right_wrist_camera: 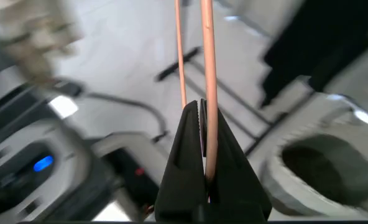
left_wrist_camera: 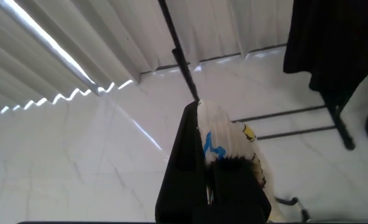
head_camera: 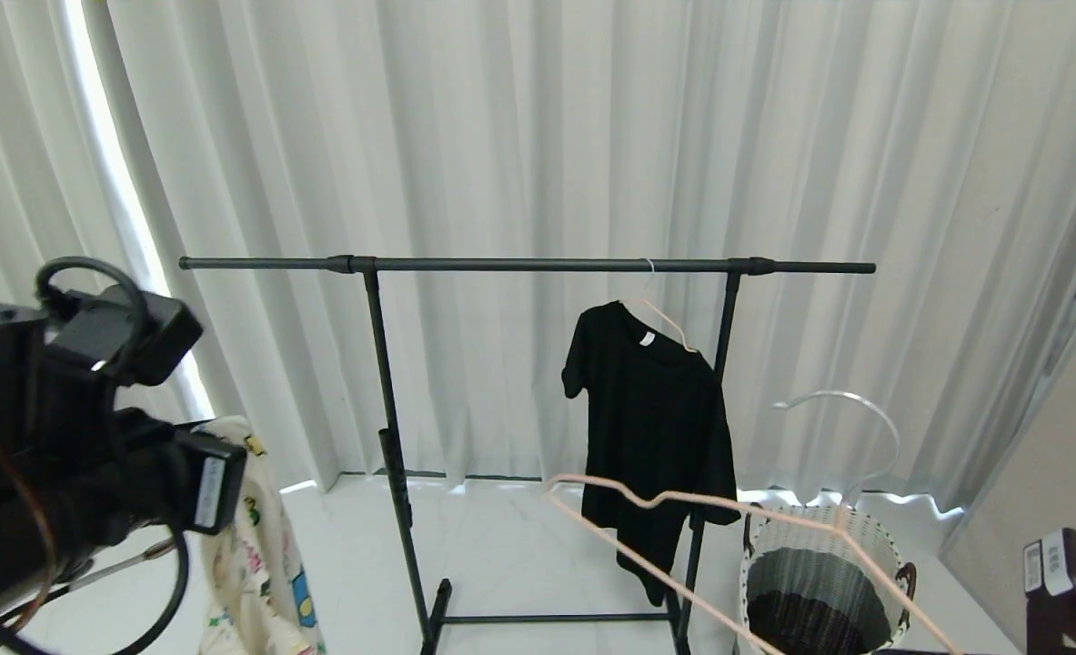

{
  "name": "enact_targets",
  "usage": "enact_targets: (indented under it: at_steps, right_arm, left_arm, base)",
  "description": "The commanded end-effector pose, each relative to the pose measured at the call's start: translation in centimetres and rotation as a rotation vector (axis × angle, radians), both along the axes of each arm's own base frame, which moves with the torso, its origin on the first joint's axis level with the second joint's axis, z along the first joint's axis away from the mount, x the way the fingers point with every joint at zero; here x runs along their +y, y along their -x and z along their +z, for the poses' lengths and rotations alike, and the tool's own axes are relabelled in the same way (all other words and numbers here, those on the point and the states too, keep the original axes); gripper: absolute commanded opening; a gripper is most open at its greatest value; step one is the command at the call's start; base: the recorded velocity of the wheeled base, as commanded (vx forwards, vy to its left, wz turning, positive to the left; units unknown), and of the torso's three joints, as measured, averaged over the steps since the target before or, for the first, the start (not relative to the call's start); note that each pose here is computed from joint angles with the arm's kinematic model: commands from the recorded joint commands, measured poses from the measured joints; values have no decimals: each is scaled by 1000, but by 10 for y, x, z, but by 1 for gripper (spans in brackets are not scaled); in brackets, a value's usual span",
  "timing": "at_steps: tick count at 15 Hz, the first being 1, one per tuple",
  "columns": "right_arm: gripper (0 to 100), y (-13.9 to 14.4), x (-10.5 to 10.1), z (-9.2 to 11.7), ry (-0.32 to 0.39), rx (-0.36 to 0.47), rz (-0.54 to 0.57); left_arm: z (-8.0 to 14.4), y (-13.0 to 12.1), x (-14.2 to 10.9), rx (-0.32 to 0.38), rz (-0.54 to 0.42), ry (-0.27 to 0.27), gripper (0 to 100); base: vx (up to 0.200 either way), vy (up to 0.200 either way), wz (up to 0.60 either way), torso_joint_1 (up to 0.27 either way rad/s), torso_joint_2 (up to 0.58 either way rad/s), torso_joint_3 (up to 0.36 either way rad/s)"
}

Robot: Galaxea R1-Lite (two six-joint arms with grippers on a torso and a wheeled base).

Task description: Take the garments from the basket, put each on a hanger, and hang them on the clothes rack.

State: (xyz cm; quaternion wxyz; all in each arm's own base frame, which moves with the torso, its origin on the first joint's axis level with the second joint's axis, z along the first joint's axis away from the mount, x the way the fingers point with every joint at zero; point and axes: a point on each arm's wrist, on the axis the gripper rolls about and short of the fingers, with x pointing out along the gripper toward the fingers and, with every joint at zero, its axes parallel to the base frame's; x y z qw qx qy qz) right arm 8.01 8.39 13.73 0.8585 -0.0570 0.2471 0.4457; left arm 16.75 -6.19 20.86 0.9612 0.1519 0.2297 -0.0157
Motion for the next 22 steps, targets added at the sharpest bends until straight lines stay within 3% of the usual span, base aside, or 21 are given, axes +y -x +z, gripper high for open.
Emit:
enact_targets:
  at_steps: [1,3,5,7,11,13,16,22]
  right_arm:
    - [0,12,14,-3,-3,62,131]
    - [0,14,18,-2,-17,71,156]
    - [0,9,25,-2,-18,98,141]
    - [0,-3,43,-3,-71,133,106]
    - [0,-31,67,-11,-104,139,36]
    - [0,-40,66,-11,-105,139,-3]
    - [0,-44,60,-5,-131,114,-32]
    - [0,-45,68,2,-150,96,-3]
  left_arm:
    - [-12,-61,-56,48,33,68,0]
    - [-25,-94,-90,50,111,100,0]
    - [-29,-110,-113,48,81,105,0]
    - [-27,-118,-127,34,65,115,0]
    - [-25,-116,-128,29,58,115,0]
    - [-24,-116,-127,27,58,117,0]
    - [-31,-126,-117,3,177,58,0]
    - [-30,-118,-128,4,138,59,0]
  base:
    - [0,0,0,0,0,0]
    - [0,0,0,0,0,0]
    - [0,0,0,0,0,0]
    - [0,0,0,0,0,0]
    - [0,0,0,0,0,0]
    - [0,0,0,0,0,0]
    - [0,0,0,0,0,0]
    - [0,0,0,0,0,0]
